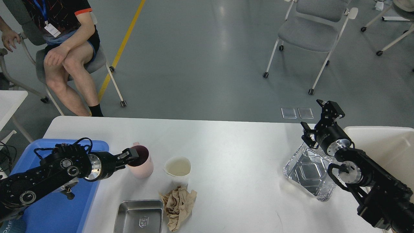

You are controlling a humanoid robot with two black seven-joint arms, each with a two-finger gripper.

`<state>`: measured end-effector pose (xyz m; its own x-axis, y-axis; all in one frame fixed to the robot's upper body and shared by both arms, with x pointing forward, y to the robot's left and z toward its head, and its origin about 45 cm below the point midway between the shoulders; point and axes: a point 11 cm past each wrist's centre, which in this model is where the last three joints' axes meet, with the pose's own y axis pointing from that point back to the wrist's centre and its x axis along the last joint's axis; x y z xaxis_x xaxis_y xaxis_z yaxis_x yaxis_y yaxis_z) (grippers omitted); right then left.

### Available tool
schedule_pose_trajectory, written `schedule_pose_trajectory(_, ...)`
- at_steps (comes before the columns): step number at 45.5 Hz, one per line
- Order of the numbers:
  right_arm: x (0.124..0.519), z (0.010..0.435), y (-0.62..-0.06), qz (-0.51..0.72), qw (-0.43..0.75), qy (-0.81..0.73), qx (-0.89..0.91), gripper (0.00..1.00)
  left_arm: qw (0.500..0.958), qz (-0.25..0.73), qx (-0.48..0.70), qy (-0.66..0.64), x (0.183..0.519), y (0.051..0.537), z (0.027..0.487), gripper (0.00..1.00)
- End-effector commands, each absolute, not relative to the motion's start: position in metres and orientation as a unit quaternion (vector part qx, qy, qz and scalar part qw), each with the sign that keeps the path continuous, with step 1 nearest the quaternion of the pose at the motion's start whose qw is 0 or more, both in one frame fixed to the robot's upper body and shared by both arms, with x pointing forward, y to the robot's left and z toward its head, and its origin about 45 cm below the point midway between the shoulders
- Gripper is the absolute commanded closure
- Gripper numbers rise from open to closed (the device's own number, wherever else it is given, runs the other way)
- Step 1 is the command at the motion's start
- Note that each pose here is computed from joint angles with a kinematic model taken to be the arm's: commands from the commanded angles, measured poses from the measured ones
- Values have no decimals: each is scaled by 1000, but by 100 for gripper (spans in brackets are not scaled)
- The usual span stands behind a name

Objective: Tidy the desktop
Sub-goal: 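Reach the left gripper to the pink cup and grasp it, then lift the pink cup and set it in the blue tray corner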

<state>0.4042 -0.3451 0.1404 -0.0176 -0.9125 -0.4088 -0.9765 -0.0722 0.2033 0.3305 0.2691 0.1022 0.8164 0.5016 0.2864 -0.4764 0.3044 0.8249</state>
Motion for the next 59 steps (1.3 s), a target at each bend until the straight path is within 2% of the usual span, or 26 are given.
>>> schedule_pose_trajectory(1,403,140,-347,223,70,678,-697,0,811,298,503,16,330,262,100,72)
schedule_pose_trajectory(16,401,137,-349,225,68,681,-694,0,802,297,517,31,327,267,96,96)
schedule_pose_trajectory(22,401,137,-349,225,68,681,-694,0,798,282,532,34,325,269,97,100)
schedule_pose_trajectory(29,401,138,-349,225,69,680,-694,0,799,272,536,23,327,275,112,100)
schedule_pose_trajectory(34,401,137,-349,225,68,681,-694,0,795,271,543,-11,330,290,145,100)
schedule_pose_trajectory(39,401,137,-349,226,68,681,-694,0,791,272,546,-50,332,310,197,100)
schedule_pose_trajectory(49,400,135,-346,230,71,680,-692,0,781,254,568,-50,304,370,275,100)
schedule_pose_trajectory(59,400,134,-346,230,70,681,-692,0,767,267,583,-30,285,417,330,100)
